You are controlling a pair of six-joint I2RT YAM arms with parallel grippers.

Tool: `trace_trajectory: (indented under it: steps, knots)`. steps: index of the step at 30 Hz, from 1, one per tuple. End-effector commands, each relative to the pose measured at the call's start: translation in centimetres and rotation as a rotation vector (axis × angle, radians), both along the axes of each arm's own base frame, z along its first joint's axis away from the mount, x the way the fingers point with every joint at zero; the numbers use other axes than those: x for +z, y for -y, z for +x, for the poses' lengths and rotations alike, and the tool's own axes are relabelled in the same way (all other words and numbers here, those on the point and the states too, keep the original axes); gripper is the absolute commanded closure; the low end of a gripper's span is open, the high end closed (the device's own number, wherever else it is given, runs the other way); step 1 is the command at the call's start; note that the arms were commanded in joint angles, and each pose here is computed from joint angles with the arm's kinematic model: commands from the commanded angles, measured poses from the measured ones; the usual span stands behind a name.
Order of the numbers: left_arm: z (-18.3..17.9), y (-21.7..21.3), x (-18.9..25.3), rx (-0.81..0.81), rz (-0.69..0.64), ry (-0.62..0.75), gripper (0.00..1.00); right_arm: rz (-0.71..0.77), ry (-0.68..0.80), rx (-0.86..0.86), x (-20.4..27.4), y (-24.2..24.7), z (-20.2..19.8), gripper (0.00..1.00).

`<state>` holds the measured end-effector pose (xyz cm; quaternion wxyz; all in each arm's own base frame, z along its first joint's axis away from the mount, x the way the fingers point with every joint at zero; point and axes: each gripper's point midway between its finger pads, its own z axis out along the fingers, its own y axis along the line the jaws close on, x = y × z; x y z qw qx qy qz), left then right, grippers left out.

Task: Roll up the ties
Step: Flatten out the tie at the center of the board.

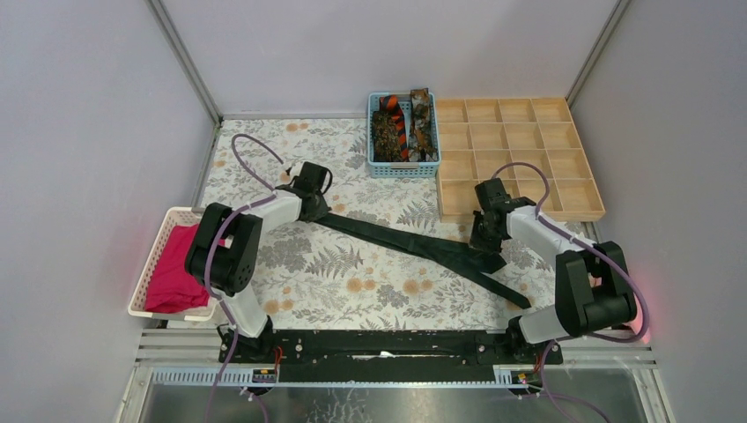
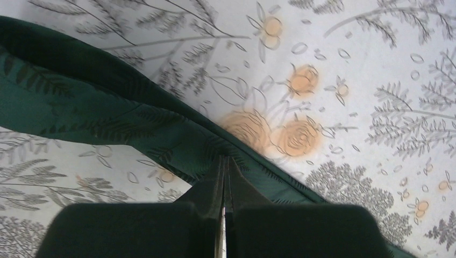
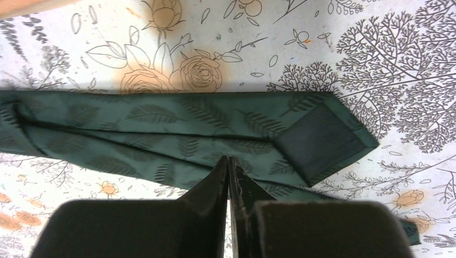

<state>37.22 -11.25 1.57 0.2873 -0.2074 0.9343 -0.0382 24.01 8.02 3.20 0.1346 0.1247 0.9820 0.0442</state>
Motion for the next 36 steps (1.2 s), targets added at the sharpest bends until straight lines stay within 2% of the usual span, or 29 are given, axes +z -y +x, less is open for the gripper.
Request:
trace_trajectory:
  steps: [1, 12, 22, 36]
  knots:
    - [-0.8, -2.2, -1.3, 0.026, 0.018, -0.032, 1.0, -0.02, -0.05, -0.018, -1.7, 0.1, -0.3, 0.95]
    - [-0.5, -3.1, -1.4, 0.03, 0.025, -0.046, 1.0, -0.12, -0.159, -0.084, -5.5, 1.5, -1.0, 1.0]
    - [-0.4, -6.2, -2.0, 0.099, 0.019, -0.067, 1.0, -0.22, -0.182, -0.162, -5.7, 3.5, -2.2, 1.0]
    - [1.4, -9.8, -2.1, 0.179, 0.057, -0.076, 1.0, -0.237, -0.212, -0.213, -6.1, 4.5, -2.6, 1.0]
